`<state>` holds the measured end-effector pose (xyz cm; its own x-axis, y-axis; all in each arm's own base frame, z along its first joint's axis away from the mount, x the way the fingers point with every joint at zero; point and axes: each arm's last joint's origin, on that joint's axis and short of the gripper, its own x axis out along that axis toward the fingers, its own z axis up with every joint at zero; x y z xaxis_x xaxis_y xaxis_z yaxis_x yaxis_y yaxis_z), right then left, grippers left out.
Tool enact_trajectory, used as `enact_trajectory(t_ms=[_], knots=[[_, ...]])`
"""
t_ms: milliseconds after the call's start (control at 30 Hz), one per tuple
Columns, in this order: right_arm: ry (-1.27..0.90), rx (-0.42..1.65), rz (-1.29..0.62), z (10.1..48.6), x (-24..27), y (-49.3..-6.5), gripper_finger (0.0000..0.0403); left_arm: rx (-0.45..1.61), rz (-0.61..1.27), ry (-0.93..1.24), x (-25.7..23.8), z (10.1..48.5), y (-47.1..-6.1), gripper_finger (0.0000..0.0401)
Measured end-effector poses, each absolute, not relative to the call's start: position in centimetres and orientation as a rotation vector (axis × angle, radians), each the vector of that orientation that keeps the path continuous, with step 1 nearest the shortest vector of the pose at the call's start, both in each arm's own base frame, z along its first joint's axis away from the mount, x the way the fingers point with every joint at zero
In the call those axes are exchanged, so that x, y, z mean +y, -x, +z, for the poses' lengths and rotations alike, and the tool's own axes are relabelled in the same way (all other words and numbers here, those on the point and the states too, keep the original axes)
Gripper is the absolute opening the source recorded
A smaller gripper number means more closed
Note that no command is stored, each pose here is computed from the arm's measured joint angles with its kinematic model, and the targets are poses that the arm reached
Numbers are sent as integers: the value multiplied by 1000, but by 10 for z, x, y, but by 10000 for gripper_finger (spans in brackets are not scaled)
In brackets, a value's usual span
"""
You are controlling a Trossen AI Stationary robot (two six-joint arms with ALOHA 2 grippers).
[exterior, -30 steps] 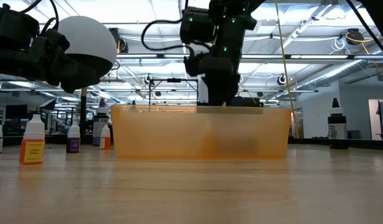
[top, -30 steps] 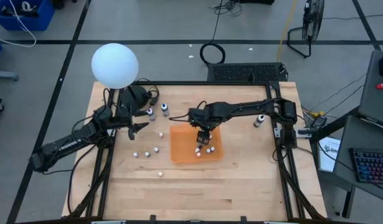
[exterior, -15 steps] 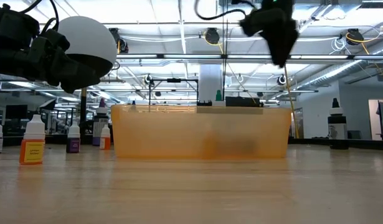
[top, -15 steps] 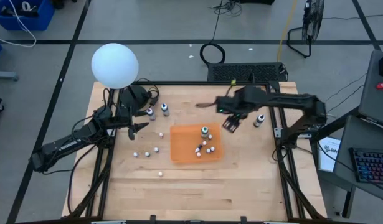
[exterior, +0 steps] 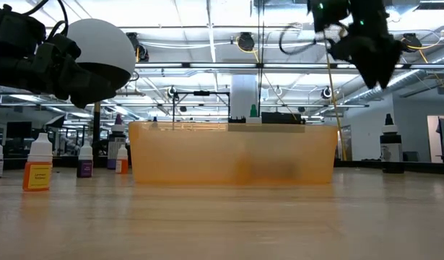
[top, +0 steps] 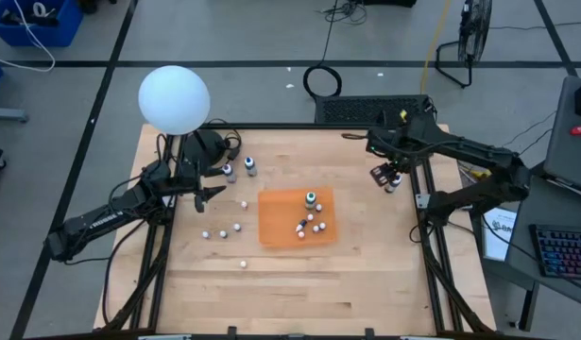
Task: Pick & Place food coloring
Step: Put the large black food coloring bottle into the orange bin
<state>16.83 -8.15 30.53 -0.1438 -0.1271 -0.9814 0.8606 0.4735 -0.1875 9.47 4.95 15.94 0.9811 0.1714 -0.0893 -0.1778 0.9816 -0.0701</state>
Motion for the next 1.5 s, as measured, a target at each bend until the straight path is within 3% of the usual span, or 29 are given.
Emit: enact_trajectory(t_ms=[167,600,1133,1433,1500], knots=[[-759,1552,-1010,270,-85,-148,216,83,176,78,49,159,-95,257],[-824,1491,-947,209,-99,-138,215,83,176,78,49,159,-95,257],[-828,1427,-948,192,-107,-134,213,83,176,78,49,159,-95,257],[-814,1429,-932,192,-107,-134,136,83,176,78,49,159,-95,257],[-803,1416,-908,192,-108,-137,136,83,176,78,49,159,-95,257]])
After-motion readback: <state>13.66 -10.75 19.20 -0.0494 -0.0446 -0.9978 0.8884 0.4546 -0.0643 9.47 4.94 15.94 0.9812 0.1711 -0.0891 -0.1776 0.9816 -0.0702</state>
